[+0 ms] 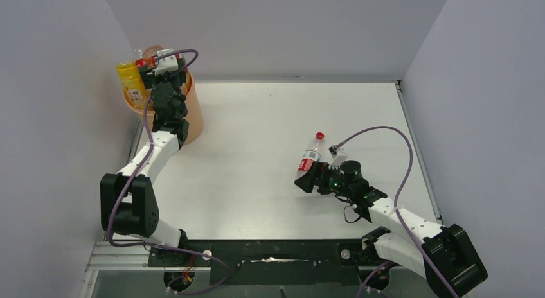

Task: Put the plastic bottles in the bin
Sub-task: Place the plastic bottle in the trash bin.

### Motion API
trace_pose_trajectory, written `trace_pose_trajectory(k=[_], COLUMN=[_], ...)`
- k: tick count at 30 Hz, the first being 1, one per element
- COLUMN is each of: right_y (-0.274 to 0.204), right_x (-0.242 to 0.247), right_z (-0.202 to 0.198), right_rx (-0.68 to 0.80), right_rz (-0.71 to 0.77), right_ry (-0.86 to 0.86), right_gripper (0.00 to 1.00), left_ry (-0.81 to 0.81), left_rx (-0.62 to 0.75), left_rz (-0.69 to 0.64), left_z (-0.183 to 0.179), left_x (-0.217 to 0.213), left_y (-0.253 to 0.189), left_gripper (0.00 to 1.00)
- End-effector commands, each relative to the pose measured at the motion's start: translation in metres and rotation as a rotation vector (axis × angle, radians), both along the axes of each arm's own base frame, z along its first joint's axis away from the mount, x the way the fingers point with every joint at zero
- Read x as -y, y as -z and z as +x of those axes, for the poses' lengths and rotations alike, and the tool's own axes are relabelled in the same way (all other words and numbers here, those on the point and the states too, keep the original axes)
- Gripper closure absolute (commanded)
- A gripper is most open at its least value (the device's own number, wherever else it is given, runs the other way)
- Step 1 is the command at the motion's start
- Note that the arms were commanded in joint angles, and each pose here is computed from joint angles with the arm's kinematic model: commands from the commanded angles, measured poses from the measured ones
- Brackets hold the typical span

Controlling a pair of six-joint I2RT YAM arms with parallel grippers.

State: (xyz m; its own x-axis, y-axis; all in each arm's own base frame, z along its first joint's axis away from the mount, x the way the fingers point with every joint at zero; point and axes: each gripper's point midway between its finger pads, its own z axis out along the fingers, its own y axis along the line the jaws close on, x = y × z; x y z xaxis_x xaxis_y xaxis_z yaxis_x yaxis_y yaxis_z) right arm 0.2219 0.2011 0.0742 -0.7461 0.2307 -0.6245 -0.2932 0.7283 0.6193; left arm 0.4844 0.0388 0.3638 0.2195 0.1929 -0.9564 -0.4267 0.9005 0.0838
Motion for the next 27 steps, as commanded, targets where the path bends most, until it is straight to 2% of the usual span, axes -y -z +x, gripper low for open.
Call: trace_pose_trajectory(k=[1, 27], right_y=[-0.009, -0.006], right_x=[-0.003, -0.005], right_z=[0.006, 0.005], right_rx=[0.037, 0.031], right_rz=[0.005, 0.007], right_ry=[0.0, -0.006], right_gripper=[0.02, 0.02], left_ry=[0.016, 0.061], left_rx=[-0.058, -0.166], left_rz=[0.015, 0.004], left_z=[0.007, 0.035], left_x=[0.003, 0.001], left_y=[0.01, 0.042], left_gripper=[0.49, 0.5])
